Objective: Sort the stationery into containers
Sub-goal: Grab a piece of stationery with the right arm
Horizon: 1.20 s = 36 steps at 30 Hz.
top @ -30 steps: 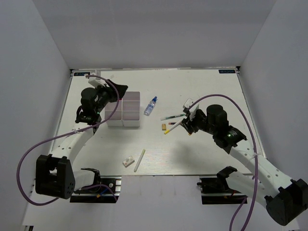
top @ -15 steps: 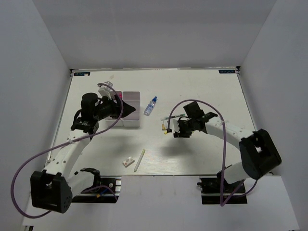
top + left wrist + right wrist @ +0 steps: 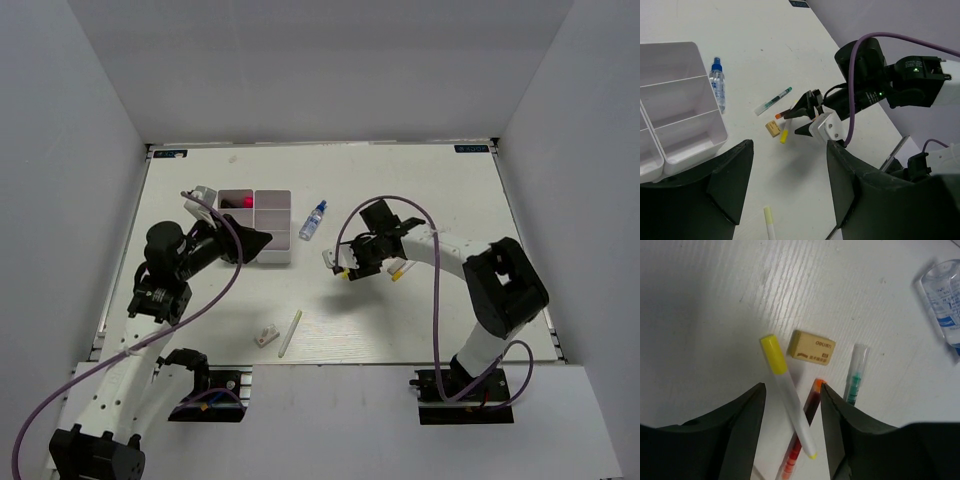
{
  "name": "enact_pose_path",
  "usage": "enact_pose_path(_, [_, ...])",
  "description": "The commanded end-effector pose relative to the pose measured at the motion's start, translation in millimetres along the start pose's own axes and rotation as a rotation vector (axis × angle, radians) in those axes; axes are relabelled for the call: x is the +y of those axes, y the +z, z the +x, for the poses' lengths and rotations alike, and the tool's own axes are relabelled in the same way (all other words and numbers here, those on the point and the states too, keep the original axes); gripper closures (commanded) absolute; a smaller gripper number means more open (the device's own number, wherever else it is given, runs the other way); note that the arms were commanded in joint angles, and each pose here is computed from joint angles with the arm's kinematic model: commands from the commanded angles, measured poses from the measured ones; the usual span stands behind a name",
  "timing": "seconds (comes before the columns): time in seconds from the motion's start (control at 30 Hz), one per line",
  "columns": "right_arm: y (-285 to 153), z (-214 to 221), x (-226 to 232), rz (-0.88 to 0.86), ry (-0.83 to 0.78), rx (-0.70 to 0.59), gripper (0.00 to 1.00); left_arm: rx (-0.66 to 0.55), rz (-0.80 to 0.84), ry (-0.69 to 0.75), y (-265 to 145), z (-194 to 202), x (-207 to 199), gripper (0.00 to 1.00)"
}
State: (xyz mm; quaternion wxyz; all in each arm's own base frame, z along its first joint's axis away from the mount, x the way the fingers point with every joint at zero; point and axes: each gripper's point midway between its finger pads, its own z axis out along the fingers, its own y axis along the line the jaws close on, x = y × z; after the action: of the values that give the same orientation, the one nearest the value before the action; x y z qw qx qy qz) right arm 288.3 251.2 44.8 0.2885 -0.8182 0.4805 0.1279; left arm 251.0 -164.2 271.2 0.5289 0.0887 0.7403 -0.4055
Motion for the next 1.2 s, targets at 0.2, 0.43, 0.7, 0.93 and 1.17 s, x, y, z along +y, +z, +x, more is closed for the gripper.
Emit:
enact_pose_path(0.2, [17,-1,-1,-0.162,-0.091,0.032,0.59,-0.036,-0.012,0.031,-7,-8,-4,0.3])
enact_pose_path(0.43, [21,7,4,-0.203,-0.074,0.07,0.59,-0.036,-0.012,0.031,-7,-8,-4,0.3])
enact_pose_path(0.7, [34,18,30,-0.355,0.01,0.095,0.87,-0.067,-0.048,0.047,-13,-13,-1,0.3])
enact_pose_path(0.93, [6,-27,8,-0.283,0.043,-0.037,1.0,-0.085,-0.103,0.041,-16,-17,6,0.3])
enact_pose_path(1.17, [-60,-108,-77,0.003,0.053,-0.225,1.0,-0.078,-0.106,0.037,-16,-15,7,0.3])
